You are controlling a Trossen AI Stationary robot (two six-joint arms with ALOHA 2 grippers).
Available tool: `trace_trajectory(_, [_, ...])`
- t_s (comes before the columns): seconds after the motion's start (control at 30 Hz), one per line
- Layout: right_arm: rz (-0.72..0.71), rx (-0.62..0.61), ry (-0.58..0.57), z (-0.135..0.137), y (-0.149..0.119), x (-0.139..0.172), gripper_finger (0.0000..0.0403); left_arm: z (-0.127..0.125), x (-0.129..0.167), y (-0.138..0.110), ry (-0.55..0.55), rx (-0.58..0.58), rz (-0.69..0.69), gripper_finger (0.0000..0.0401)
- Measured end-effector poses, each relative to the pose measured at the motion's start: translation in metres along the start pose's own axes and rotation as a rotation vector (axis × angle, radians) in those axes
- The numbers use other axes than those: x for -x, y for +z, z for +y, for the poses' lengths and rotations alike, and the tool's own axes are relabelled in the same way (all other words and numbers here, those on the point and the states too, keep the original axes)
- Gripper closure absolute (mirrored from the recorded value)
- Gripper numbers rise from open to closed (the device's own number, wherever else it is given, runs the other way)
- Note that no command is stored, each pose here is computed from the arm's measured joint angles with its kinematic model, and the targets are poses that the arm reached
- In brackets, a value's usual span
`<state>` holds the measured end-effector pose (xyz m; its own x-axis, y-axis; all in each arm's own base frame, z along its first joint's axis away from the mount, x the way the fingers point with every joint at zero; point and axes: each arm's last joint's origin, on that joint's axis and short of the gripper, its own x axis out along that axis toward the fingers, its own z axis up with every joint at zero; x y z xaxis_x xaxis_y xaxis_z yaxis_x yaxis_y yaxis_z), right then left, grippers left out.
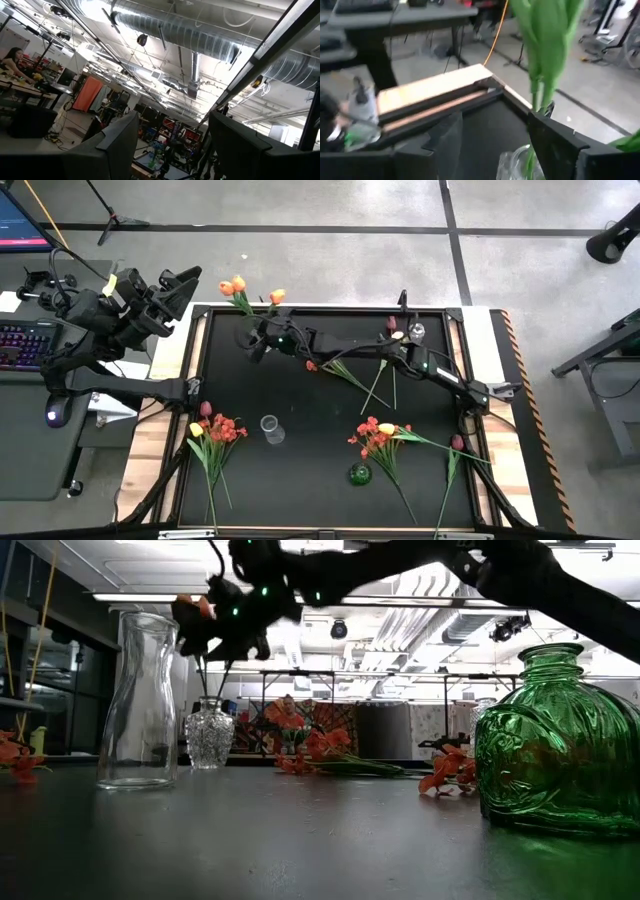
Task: Sort flowers into vase by color
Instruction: Put the top red flowers into the top right transparent vase
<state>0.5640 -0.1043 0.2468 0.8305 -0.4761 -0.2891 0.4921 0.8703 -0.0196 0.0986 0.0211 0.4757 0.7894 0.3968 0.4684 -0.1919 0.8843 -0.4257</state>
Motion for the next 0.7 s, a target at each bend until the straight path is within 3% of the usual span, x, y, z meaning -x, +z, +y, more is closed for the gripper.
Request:
trace_trajectory(0.3, [0.271,0.056,0.317,-0.013,0.015,0.031,0.0186,0.001,0.0,-0.002,0.008,-0.008,0.021,0.0172])
trace_trajectory(0.53, [0.544,0.069,0.581,-0.017,0.003,0.053,0.0203,0.001,0.0,-0.003,0.009,-0.009,0.024,0.0172])
trace_trajectory(0.7, [0.774,0.166,0.671,-0.015,-0.016,0.071,0.0215,0.001,0.0,-0.002,0.009,-0.01,0.024,0.0172])
